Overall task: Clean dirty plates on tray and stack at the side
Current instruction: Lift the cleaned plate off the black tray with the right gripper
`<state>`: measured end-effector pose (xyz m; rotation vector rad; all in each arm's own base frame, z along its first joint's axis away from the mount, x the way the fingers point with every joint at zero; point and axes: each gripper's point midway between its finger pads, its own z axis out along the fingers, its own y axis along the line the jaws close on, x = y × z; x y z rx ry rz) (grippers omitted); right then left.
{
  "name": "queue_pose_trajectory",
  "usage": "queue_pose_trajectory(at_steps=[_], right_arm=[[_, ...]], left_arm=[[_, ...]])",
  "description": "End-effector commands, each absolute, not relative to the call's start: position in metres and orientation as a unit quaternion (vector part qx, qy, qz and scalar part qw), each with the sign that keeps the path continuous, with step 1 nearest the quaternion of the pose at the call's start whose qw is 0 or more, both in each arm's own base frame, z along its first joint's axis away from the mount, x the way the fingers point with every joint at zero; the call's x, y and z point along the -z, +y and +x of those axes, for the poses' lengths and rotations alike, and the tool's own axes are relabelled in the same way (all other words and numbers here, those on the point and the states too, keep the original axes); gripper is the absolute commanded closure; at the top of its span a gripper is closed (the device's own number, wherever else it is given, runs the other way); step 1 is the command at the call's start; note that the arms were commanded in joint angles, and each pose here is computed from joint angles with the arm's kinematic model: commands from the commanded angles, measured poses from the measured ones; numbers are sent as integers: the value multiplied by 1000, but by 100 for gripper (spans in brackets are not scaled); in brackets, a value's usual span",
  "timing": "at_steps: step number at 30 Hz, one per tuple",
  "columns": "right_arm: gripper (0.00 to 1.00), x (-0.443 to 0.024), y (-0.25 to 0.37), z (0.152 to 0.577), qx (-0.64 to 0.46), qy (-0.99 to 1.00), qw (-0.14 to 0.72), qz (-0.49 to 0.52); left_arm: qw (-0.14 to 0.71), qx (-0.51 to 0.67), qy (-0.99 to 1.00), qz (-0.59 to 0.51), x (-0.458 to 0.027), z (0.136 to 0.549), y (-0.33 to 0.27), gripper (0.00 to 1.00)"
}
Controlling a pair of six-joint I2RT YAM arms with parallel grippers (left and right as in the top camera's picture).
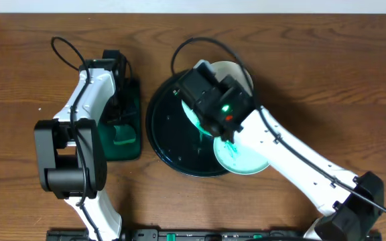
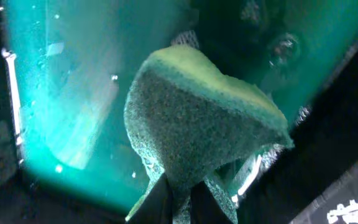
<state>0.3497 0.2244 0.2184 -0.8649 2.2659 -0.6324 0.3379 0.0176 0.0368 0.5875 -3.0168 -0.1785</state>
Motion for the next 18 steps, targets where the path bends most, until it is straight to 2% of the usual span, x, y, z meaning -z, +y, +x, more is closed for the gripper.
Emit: queue_pose_trajectory(at_steps=[1,2,4,10,18], right_arm=[[99,-253,225,347,290,828,359,-317],[99,-255,226,346,300,823,364,-317],[99,-262,225,345,318,813,373,-313],[99,-294,217,342,404,765,413,-283],[99,-320,237,324,469,701,431,-320]], left_arm=[[38,57,-978,197,-27,334,27,41],[38,57,-978,199,-26,334,28,30],[39,57,-977,203,-26,333,30,22],[40,57,-976,205,-26,332,32,21],[40,57,-976,205,-26,333,32,20]])
